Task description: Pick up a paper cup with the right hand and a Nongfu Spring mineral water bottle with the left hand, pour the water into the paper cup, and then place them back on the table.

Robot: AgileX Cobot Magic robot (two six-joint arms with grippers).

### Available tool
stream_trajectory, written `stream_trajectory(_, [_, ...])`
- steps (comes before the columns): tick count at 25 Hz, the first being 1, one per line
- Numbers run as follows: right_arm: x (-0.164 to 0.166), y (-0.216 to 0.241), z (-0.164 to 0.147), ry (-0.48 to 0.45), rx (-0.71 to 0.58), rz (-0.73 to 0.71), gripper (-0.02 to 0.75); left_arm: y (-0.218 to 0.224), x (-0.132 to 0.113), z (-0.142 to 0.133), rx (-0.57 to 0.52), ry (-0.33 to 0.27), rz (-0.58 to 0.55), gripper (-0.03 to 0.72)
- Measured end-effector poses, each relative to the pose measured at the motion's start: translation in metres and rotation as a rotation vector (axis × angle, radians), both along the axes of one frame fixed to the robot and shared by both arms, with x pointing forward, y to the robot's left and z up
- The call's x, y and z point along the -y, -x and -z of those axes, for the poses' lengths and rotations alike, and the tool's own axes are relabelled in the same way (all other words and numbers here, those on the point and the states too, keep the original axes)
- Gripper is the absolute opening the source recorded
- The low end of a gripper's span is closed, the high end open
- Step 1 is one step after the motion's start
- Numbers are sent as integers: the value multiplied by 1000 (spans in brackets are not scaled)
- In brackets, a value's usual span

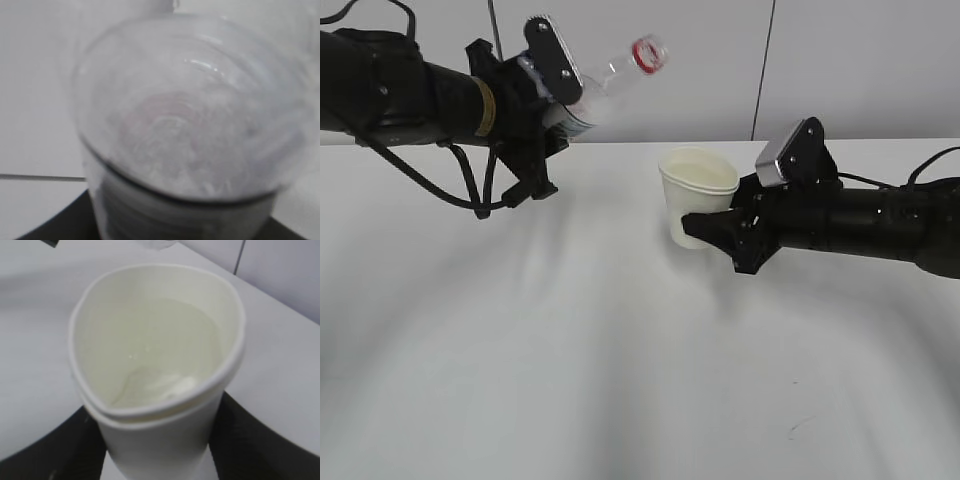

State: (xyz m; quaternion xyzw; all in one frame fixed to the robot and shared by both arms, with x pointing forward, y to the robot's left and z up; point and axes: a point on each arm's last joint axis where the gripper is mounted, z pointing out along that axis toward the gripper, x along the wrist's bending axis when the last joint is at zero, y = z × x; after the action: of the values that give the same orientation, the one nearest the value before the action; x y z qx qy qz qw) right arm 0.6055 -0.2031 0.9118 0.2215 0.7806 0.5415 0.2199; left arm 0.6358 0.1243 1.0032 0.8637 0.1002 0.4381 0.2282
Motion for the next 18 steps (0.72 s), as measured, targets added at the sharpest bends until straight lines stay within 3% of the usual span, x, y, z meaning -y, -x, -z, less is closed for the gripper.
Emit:
stream_trajectory(5, [5,-8,-5,-26,62,101,430,-1,-18,11,-81,297,-41,307])
stream_trajectory(7, [7,-11,-7,-38,72,138,430,3,-23,20,-109,372,-40,307])
stream_trajectory(14, [13,-18,5,-74,51,248,430,20,-34,42,-162,579,-27,307])
stream_trajectory(18, [14,-19,17,-59,42,259,430,26,-39,48,-167,655,-26,307])
